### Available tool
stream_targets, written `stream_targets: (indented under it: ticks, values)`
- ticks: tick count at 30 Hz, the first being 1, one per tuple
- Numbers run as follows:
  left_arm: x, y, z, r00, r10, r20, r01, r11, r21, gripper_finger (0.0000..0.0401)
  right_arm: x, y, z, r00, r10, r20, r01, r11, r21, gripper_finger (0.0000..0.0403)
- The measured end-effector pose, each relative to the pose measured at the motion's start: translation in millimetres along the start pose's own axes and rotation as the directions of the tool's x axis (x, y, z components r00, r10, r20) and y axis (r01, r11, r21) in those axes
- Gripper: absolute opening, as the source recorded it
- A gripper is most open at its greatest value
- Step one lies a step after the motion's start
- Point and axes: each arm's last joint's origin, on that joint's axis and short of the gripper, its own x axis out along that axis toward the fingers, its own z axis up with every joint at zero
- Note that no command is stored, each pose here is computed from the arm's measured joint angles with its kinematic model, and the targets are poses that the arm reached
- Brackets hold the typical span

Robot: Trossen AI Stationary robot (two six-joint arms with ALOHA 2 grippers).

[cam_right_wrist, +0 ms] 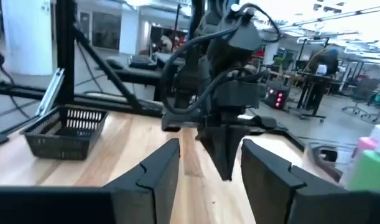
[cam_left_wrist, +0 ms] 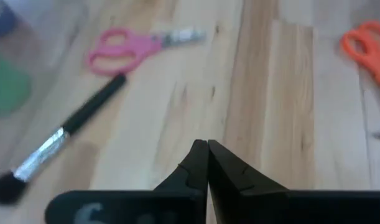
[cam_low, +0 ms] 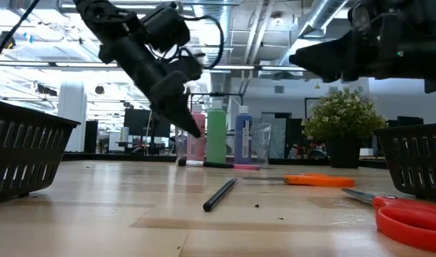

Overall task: Pick & Place Paint Supplies
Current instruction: Put the black paint brush into the right black bin

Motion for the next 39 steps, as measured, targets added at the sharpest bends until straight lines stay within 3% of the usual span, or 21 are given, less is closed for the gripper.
stream_targets:
  ticks: [6, 15, 18, 23, 28, 39]
  values:
    - [12, 15, -4, 0.998, 0.064, -0.013, -0.060, 0.982, 0.178, 0.0012, -5, -9, 5, 0.999, -0.030, -0.015, 0.030, 1.000, 0.008, 0.0157]
    - [36, 54, -7, 0.959, 0.273, -0.069, -0.261, 0.954, 0.144, 0.0073, -5, -18, 2, 0.994, -0.090, -0.057, 0.091, 0.996, 0.023, 0.0157]
    - [49, 59, -6, 0.944, 0.315, -0.095, -0.299, 0.942, 0.151, 0.0061, -4, -19, 0, 0.993, -0.095, -0.070, 0.097, 0.995, 0.019, 0.0156]
    - [63, 57, 4, 0.919, 0.388, -0.073, -0.368, 0.909, 0.193, 0.0007, -4, -20, -1, 0.992, -0.096, -0.078, 0.098, 0.995, 0.021, 0.0156]
    - [62, 53, 12, 0.927, 0.370, -0.054, -0.349, 0.909, 0.227, 0.0001, -5, -19, -3, 0.991, -0.094, -0.093, 0.096, 0.995, 0.025, 0.0156]
    - [63, 56, 5, 0.921, 0.371, -0.122, -0.334, 0.910, 0.247, 0.0000, -5, -19, -3, 0.991, -0.092, -0.099, 0.095, 0.995, 0.021, 0.0156]
